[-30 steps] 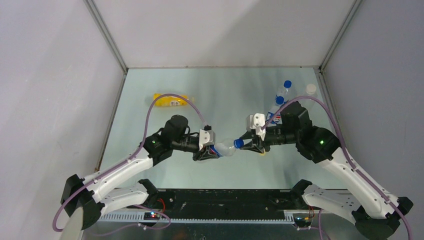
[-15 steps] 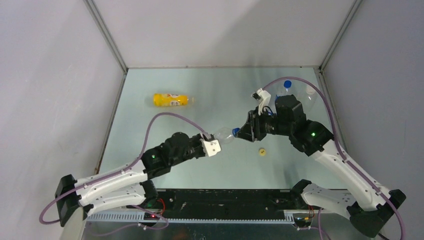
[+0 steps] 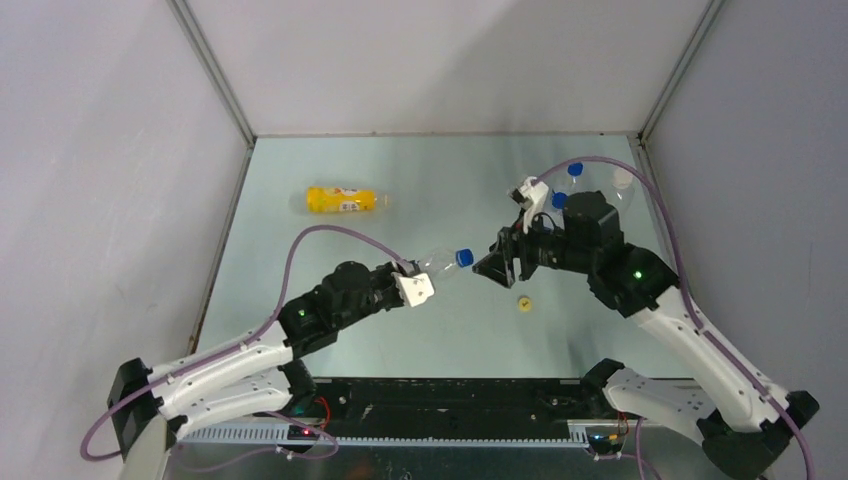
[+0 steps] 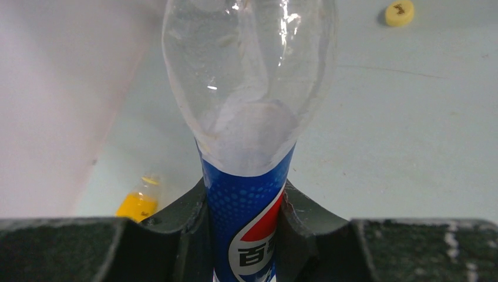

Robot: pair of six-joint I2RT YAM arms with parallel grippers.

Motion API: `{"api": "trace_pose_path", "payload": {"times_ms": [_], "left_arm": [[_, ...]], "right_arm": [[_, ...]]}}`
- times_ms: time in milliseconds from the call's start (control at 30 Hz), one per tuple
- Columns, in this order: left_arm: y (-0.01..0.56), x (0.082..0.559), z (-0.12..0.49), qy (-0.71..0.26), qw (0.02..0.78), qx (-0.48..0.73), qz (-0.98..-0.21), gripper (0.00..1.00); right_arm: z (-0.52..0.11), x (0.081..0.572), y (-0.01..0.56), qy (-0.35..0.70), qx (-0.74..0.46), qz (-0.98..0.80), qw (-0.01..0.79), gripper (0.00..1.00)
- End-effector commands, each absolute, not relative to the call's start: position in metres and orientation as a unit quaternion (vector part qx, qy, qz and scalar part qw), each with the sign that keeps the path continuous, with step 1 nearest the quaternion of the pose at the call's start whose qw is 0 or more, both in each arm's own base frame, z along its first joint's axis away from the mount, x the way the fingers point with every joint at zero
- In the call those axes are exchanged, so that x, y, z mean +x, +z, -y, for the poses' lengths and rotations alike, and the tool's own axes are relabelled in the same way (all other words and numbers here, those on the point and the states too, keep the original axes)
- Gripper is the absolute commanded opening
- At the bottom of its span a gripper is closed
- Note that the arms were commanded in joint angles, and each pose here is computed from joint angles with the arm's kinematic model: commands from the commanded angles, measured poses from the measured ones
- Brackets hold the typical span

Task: Screw on the bottle caps

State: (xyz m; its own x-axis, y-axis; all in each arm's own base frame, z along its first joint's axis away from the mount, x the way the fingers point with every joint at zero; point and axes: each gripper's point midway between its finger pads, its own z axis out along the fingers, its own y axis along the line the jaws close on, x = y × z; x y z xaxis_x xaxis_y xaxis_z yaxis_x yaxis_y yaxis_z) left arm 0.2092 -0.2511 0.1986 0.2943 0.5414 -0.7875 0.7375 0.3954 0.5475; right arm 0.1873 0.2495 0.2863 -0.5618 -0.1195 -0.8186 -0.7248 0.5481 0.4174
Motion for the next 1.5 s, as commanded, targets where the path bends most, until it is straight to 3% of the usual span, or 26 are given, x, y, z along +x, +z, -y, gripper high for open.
{"api": "trace_pose_path", "payload": {"times_ms": [0,133,267,1000,1200,1467], "left_arm": [[0.201,0.181,0.265,-0.214,0.541,0.572,-0.579,0.00],[0.205,0.164,0.269,-0.279,0.499,0.592,-0.568,0.00],[0.209,0.151,0.272,-0.312,0.465,0.612,-0.558,0.00],[0.218,0.143,0.285,-0.348,0.426,0.638,-0.540,0.01],[0.221,0.144,0.287,-0.347,0.429,0.638,-0.536,0.01],[0.232,0.158,0.288,-0.324,0.461,0.624,-0.541,0.01]], "right_arm": [[-0.241,0.167,0.318,0.353,-0.449,-0.661,0.487,0.63],[-0.234,0.142,0.311,0.284,-0.612,-0.522,0.522,0.67],[-0.230,0.122,0.303,0.265,-0.685,-0.435,0.522,0.70],[-0.245,0.110,0.300,0.291,-0.723,-0.361,0.512,0.55],[-0.248,0.110,0.295,0.300,-0.725,-0.364,0.501,0.46],[-0.254,0.112,0.292,0.335,-0.695,-0.418,0.480,0.17]]}}
